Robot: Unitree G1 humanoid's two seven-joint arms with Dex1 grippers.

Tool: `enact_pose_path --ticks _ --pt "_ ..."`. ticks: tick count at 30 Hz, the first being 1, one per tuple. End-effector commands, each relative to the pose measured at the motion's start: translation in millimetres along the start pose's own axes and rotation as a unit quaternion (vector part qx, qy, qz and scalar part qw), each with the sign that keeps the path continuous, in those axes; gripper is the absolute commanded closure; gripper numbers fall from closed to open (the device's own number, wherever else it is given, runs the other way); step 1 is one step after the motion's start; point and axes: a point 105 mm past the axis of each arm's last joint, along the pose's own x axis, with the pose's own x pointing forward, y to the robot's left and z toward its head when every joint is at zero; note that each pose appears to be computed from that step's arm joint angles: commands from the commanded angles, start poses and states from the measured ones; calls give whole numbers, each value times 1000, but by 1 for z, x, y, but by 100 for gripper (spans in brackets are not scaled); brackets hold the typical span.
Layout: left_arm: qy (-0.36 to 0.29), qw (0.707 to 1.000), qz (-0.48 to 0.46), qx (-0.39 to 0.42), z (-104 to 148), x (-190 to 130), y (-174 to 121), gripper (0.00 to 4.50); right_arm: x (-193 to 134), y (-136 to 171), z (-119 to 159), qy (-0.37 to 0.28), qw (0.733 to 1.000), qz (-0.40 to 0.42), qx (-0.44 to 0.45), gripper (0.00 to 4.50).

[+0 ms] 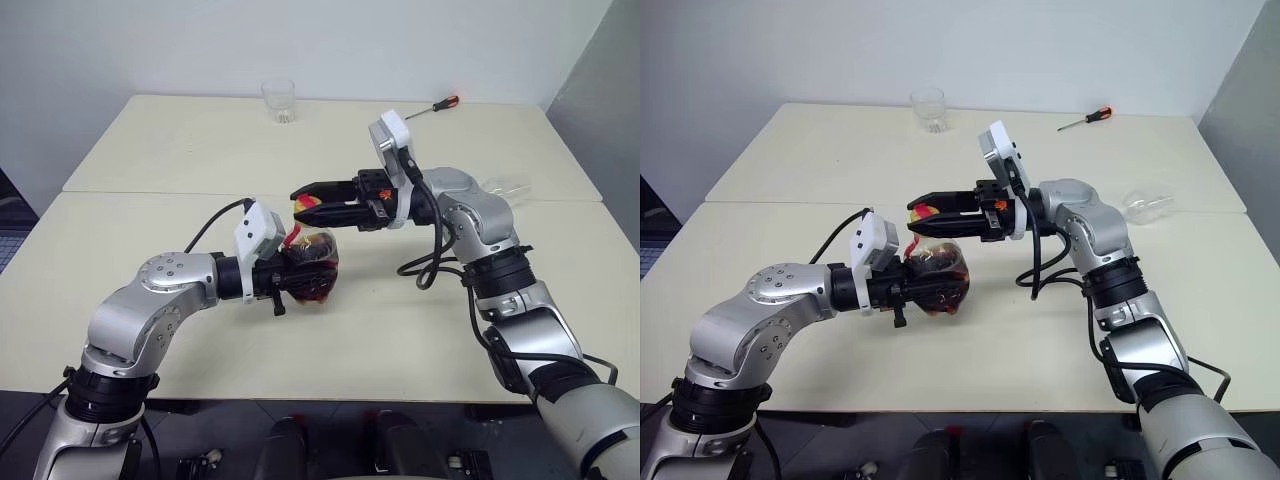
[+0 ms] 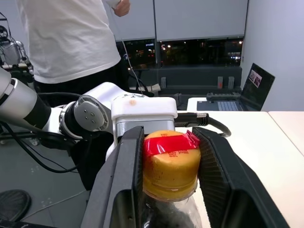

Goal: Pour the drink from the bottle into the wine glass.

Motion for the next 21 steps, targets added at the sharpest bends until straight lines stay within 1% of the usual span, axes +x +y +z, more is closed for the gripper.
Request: enact_pose_path --ticks 1,4,9,14,17,21 --pt "-38 997 -41 46 24 0 -16 358 -18 -13 11 -4 997 -70 -11 150" --pt "-41 998 -34 42 24 1 -15 358 -22 -12 14 -13 996 -92 12 43" --pt "-41 999 -3 33 19 0 -6 358 -29 -4 22 -32 988 -144 34 43" --pt "-38 999 14 34 16 1 1 358 -25 9 25 -38 984 -167 44 43" --pt "-37 998 15 39 16 3 6 358 -14 16 26 -40 986 -158 44 43" --pt "-37 998 14 45 17 5 11 358 -7 23 29 -43 988 -141 43 43"
